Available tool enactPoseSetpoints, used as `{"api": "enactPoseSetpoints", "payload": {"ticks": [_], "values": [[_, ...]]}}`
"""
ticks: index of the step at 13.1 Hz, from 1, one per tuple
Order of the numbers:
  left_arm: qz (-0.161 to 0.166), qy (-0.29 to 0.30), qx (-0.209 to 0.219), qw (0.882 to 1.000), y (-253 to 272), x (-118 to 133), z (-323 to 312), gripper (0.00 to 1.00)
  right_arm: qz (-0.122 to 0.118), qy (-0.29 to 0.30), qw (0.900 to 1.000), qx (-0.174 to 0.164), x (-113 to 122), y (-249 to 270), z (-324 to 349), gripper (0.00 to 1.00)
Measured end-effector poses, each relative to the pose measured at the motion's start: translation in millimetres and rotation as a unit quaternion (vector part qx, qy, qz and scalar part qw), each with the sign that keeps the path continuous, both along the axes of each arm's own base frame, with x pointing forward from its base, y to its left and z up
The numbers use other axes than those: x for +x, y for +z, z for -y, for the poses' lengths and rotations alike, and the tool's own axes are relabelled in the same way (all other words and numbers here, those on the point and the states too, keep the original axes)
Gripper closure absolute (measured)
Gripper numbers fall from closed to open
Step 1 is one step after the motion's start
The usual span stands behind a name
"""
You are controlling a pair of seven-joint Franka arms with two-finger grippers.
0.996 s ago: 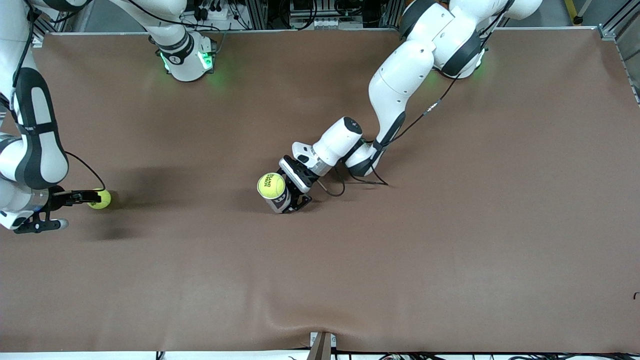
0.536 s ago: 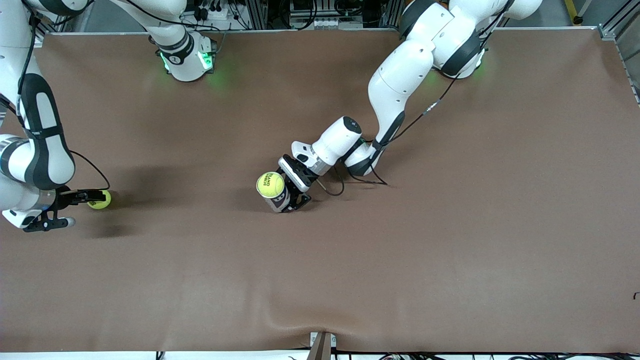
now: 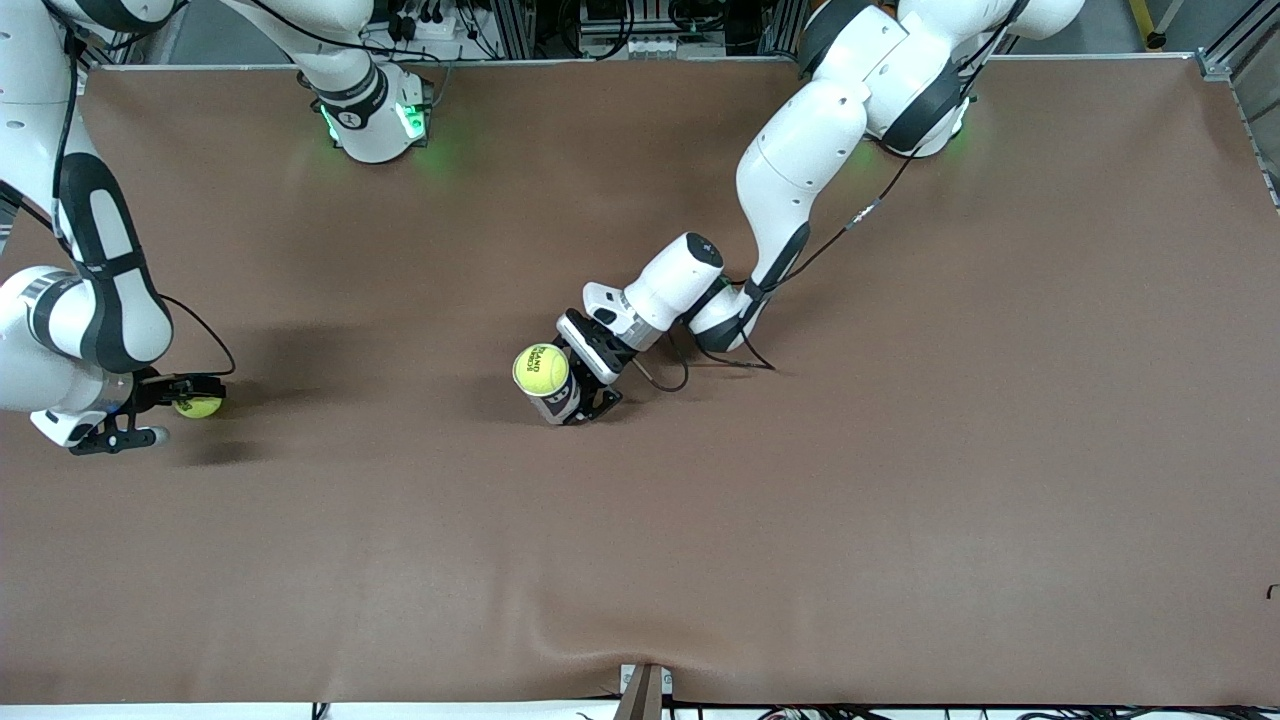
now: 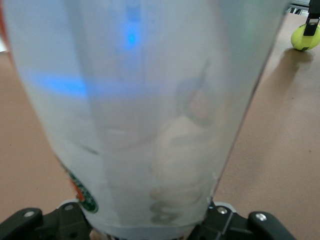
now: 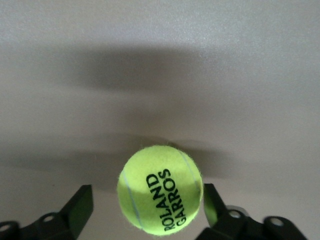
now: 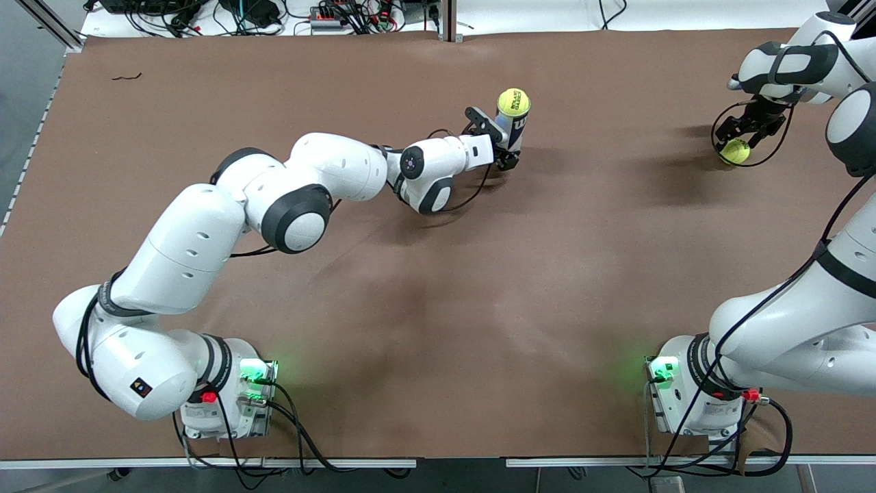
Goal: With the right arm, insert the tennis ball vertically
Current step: 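Grasp the second tennis ball with the right gripper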
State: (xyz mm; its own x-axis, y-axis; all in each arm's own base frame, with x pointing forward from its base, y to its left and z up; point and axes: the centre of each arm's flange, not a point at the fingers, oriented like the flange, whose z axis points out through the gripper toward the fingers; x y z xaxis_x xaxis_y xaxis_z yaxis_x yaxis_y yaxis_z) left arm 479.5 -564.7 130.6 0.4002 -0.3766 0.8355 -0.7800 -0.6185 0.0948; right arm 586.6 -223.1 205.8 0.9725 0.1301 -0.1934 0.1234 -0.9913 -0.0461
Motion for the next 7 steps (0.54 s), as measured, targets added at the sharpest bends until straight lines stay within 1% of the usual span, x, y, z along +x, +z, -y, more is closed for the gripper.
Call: {"api": "enactPoseSetpoints", "payload": {"ticks": [2,3,7], "values": [[0.0,0.0,0.0,1.0,0.0,0.0,0.0,0.24,0.001,0.011,1.0,0.002,-1.3,0.6,3.9,0.33],[0.0,0.0,0.0,1.0,0.0,0.0,0.0,0.24,0.001,0.014,1.0,0.003,-1.4,1.4,4.8,0.36],[0.0,0.0,0.0,1.0,0.0,0.0,0.0,0.24,-0.002,0.016,1.0,0.006,-1.3,2.3,4.9,0.36]]}}
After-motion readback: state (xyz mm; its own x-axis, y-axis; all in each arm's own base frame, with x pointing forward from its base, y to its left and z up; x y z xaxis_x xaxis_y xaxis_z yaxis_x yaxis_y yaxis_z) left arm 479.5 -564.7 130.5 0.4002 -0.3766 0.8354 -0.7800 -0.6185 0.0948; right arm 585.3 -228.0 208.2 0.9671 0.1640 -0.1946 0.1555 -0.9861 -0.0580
